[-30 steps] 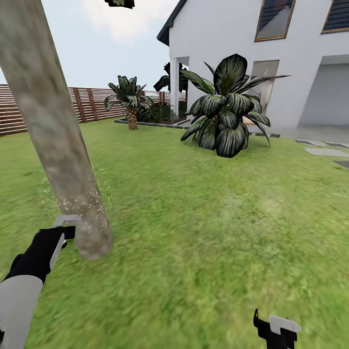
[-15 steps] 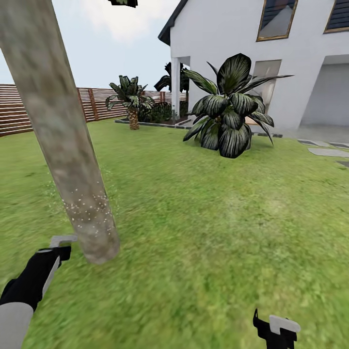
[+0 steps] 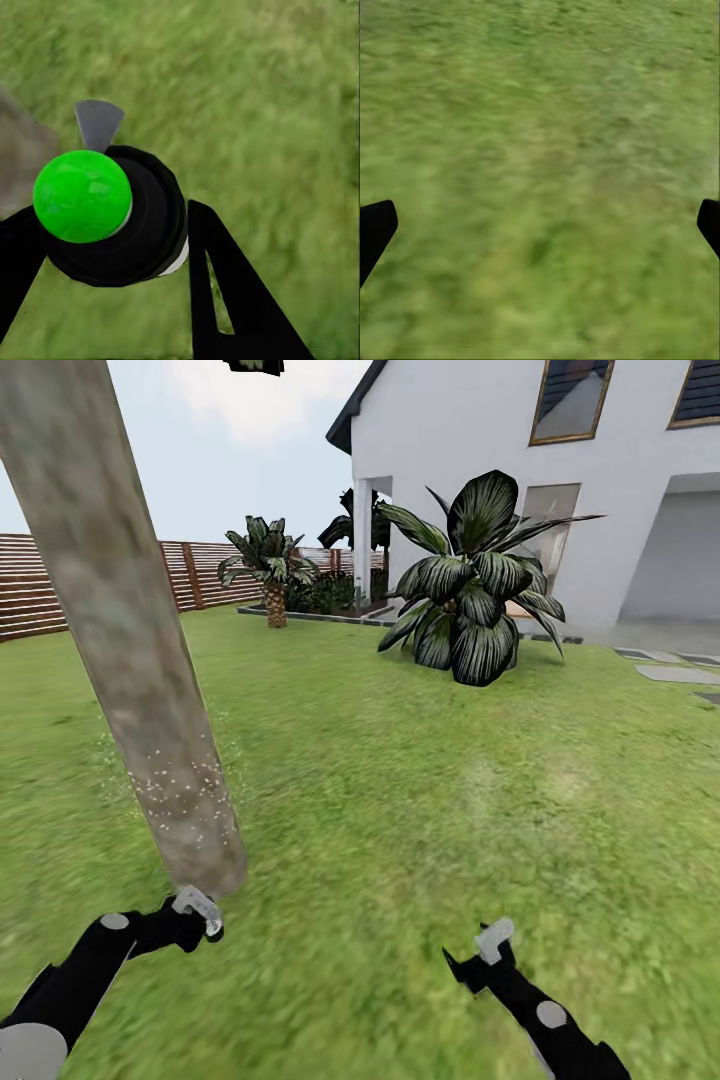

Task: In the garden, pick up the pesticide atomizer on the floor and spray pesticide onto both trees until each tree trunk is fully covered.

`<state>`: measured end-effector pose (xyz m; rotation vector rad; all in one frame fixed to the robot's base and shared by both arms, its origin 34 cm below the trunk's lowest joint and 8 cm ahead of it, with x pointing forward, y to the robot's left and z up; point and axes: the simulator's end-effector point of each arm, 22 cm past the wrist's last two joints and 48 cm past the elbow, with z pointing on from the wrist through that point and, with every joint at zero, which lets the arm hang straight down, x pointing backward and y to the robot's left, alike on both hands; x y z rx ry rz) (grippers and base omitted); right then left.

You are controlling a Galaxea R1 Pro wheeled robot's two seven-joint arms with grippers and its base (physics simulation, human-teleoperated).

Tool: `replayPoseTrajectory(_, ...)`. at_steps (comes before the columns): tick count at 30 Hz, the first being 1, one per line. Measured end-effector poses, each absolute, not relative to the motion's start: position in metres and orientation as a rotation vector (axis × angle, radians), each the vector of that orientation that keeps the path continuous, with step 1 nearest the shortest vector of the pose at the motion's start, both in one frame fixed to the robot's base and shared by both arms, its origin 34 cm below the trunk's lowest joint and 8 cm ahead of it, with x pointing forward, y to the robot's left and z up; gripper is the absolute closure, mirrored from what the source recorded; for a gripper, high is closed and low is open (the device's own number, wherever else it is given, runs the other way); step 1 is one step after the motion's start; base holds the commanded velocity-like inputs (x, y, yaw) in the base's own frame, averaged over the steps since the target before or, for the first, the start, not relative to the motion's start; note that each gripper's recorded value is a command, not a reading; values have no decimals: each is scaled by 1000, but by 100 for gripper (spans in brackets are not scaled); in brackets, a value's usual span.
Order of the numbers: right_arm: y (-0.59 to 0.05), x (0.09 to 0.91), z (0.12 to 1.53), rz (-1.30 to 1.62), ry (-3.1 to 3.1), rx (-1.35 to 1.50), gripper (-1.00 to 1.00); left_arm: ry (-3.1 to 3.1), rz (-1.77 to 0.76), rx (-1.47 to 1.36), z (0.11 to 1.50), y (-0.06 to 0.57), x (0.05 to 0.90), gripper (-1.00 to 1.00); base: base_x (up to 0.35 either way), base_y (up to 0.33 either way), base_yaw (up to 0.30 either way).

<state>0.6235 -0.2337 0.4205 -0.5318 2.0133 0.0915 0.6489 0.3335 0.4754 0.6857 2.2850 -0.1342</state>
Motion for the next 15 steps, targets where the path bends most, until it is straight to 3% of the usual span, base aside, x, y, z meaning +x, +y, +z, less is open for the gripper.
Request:
replayPoseTrajectory(6, -164, 631, 469, 369, 1868, -985, -100, 2340, -314, 1067, 449, 285, 599, 100, 0, 0, 0)
replayPoseTrajectory(9, -151, 625, 477, 423, 1839, -1049, -100, 2347, -308, 1275, 432, 266, 577, 100, 0, 0, 0)
replayPoseTrajectory(15, -127, 607, 478, 515, 1807, -1151, -100, 2327, -339, 1392, 421, 235, 564, 100, 0, 0, 0)
